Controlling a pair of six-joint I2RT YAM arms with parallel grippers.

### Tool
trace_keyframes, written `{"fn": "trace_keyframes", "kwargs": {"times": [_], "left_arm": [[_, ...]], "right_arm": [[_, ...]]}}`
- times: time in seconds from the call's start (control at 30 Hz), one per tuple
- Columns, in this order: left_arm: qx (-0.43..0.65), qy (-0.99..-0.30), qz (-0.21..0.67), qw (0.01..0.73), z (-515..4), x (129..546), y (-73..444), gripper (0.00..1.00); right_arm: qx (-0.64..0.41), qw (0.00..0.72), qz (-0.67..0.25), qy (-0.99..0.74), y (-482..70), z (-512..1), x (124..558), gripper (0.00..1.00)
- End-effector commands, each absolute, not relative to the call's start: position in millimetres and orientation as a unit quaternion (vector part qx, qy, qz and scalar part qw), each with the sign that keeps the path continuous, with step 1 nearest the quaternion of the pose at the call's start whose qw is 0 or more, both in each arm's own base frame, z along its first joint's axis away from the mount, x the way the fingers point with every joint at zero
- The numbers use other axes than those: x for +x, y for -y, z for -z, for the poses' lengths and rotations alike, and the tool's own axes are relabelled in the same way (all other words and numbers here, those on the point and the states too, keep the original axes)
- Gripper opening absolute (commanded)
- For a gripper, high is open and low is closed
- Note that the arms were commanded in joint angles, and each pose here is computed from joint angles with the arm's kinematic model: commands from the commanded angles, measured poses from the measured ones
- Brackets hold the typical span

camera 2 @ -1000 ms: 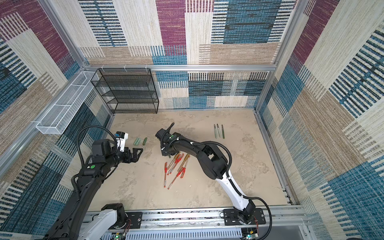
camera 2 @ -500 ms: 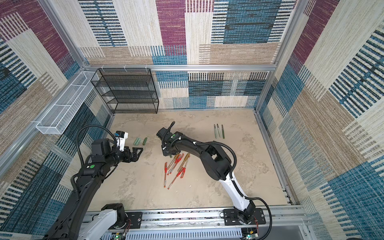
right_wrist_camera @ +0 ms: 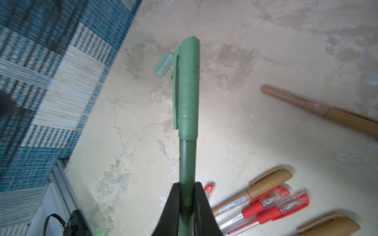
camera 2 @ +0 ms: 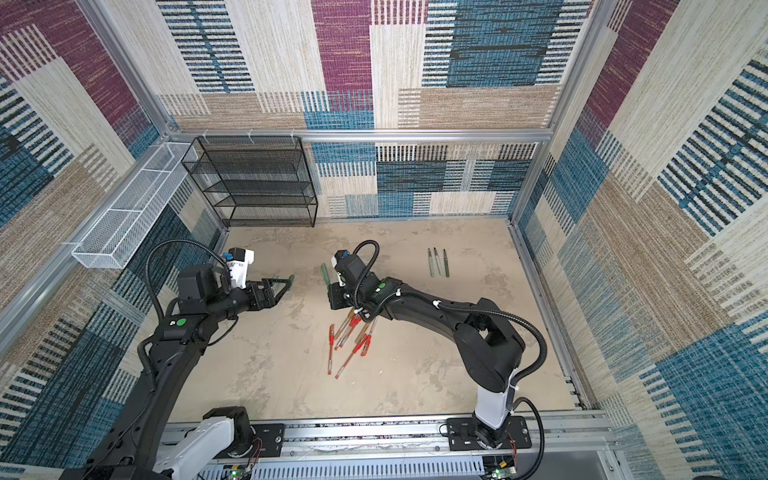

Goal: Open the pen caps
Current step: 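Raise the pen cap-first toward the left gripper while left reaches for the cap, then close the left gripper on the cap and pull it off the pen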

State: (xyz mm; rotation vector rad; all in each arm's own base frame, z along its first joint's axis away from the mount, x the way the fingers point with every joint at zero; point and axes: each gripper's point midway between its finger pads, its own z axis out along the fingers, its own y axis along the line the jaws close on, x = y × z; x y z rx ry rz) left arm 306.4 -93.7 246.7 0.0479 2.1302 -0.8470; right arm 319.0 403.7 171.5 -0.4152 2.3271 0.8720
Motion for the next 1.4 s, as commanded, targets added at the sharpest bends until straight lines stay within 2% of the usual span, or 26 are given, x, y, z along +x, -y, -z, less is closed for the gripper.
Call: {"fn": "trace_keyframes", "kwargs": {"times": [0.0, 0.3, 0.6, 0.77, 1.03, 1.27, 1.37], "left_arm": [[0.014, -0.825, 0.395, 0.403, -266.4, 310.4, 107.4, 0.87], [-0.001, -0.831, 0.43, 0.354, -259.8, 334.5, 120.0, 0.81], [-0.004, -0.827, 0.44, 0.349, -252.2, 344.7, 123.6, 0.66], [-0.004, -0.832, 0.431, 0.35, -248.0, 347.9, 121.6, 0.44], [-0.009, -0.834, 0.428, 0.349, -245.4, 348.9, 120.9, 0.0], [-0.005, -0.834, 0.424, 0.353, -248.5, 346.2, 120.1, 0.0], [-0.005, -0.834, 0.423, 0.354, -246.3, 345.0, 119.9, 0.0]], "right_arm": [[-0.166, 0.353, -0.4, -0.829, -422.9, -215.4, 314.0, 0.1], [-0.195, 0.36, -0.421, -0.809, -441.5, -225.1, 294.7, 0.1], [-0.221, 0.341, -0.419, -0.812, -458.6, -215.6, 282.1, 0.1], [-0.227, 0.341, -0.43, -0.804, -465.9, -219.1, 276.5, 0.09], [-0.233, 0.334, -0.436, -0.803, -470.6, -217.7, 273.7, 0.11], [-0.232, 0.335, -0.431, -0.805, -474.8, -216.5, 278.4, 0.32], [-0.244, 0.328, -0.423, -0.809, -482.3, -212.5, 281.4, 0.34]]}}
